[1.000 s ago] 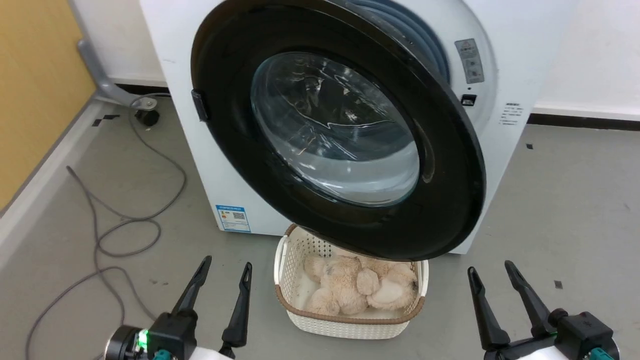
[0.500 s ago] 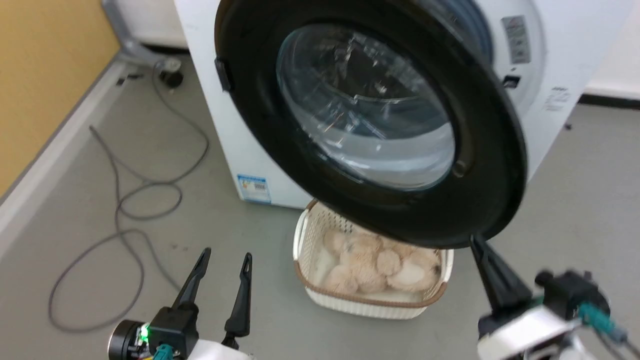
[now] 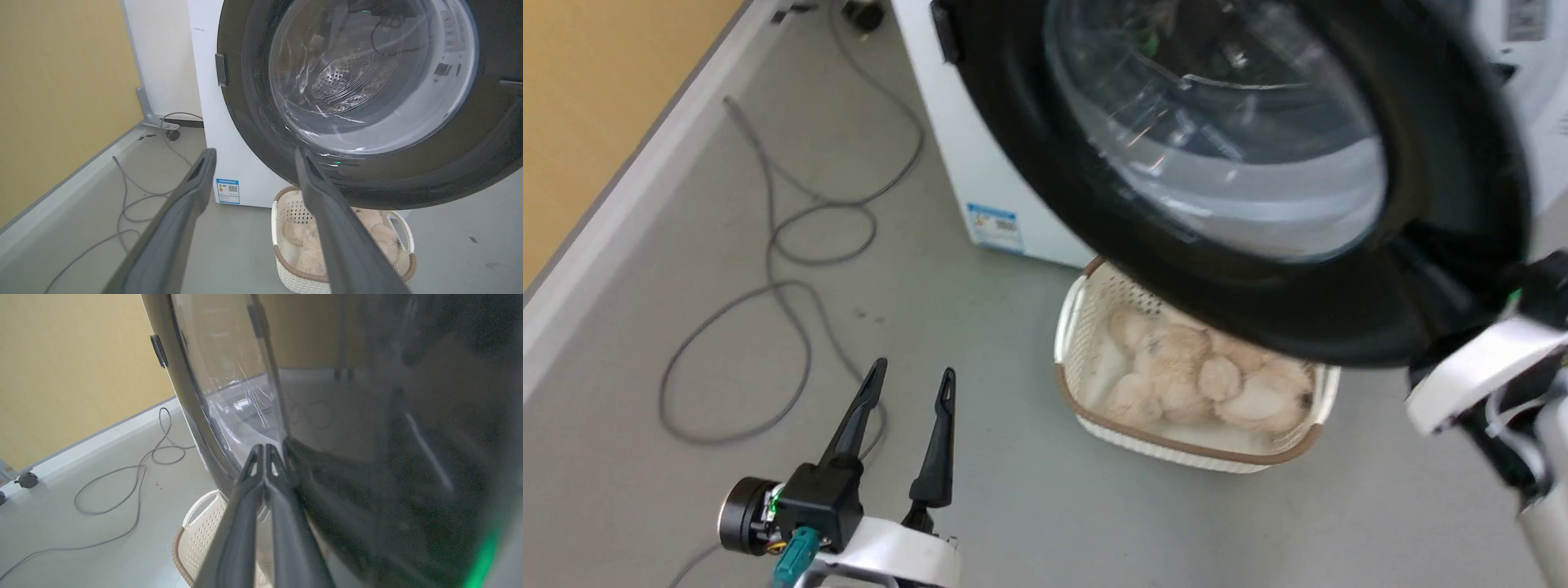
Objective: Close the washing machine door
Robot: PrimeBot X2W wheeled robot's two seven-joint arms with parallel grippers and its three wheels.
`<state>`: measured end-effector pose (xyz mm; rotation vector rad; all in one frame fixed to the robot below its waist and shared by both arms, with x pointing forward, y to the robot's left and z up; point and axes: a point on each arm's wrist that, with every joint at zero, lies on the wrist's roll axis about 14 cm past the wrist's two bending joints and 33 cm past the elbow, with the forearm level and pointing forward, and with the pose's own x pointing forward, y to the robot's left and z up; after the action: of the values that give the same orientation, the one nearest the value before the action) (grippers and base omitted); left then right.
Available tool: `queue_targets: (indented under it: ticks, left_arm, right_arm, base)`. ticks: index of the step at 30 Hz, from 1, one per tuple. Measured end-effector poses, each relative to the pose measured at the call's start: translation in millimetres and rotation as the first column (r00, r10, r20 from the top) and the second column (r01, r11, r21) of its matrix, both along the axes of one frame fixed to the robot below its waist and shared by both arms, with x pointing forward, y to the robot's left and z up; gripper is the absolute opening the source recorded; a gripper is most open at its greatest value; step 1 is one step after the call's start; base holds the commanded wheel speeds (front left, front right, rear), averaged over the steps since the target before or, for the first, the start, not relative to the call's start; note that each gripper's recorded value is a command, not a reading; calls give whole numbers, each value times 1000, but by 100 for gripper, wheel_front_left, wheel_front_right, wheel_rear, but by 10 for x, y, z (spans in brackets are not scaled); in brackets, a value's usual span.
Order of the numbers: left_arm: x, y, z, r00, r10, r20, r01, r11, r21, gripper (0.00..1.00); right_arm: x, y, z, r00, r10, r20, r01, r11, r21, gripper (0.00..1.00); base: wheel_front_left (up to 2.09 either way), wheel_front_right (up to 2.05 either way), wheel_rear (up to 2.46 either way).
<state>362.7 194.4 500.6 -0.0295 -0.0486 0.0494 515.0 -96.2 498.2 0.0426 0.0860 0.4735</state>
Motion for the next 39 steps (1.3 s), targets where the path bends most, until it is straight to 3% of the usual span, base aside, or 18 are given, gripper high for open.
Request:
queue_targets:
  ticks: [20,30,39]
  left_arm:
    - [42,246,-177,995,82,-58,-82,997,11,100]
    - [36,271,-166,994,97,-54,-97,995,11,100]
    - [57,191,-28,998,63,-7,-63,998,3,100]
  right_arm:
    - [1269,-528,92,970,-234,-63,235,972,9,0]
    - [1320,-501,-20,956,-266,-119,273,961,45,0]
    - [1079,-566,282,963,-269,-5,269,962,53,0]
  base:
    - [0,0,0]
    - [0,0,0]
    - [0,0,0]
